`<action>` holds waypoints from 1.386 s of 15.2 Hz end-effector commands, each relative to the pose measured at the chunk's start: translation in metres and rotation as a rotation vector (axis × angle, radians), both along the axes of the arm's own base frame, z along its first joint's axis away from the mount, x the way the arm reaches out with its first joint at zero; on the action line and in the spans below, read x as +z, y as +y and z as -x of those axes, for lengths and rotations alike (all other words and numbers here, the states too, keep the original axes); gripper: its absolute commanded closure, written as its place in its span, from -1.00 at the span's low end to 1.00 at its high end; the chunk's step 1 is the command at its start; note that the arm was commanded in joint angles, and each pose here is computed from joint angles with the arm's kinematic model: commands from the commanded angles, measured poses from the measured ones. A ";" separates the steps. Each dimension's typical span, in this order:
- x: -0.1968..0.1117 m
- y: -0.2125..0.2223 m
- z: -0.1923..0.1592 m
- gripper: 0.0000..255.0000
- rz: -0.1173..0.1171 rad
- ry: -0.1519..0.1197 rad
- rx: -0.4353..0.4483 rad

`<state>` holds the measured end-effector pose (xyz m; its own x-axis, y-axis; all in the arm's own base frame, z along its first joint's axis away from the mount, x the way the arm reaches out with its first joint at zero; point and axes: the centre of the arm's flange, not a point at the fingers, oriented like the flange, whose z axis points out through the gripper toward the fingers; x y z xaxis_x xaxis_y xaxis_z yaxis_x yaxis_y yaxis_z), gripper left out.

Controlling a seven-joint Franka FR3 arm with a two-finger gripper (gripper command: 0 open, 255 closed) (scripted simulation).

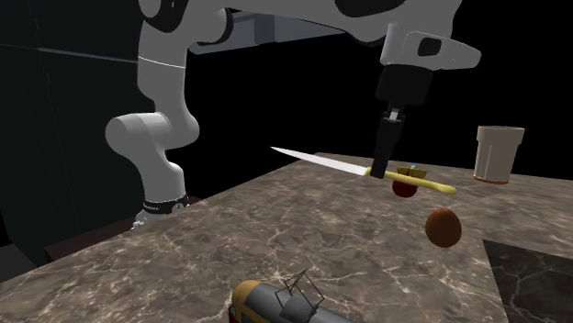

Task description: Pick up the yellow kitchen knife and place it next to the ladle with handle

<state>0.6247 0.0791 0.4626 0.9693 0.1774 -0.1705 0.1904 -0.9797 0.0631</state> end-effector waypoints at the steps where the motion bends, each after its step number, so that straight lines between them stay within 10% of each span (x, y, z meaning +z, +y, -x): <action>1: -0.001 0.023 0.013 1.00 0.001 0.000 -0.001; 21: 0.000 0.254 0.141 1.00 0.001 0.000 -0.001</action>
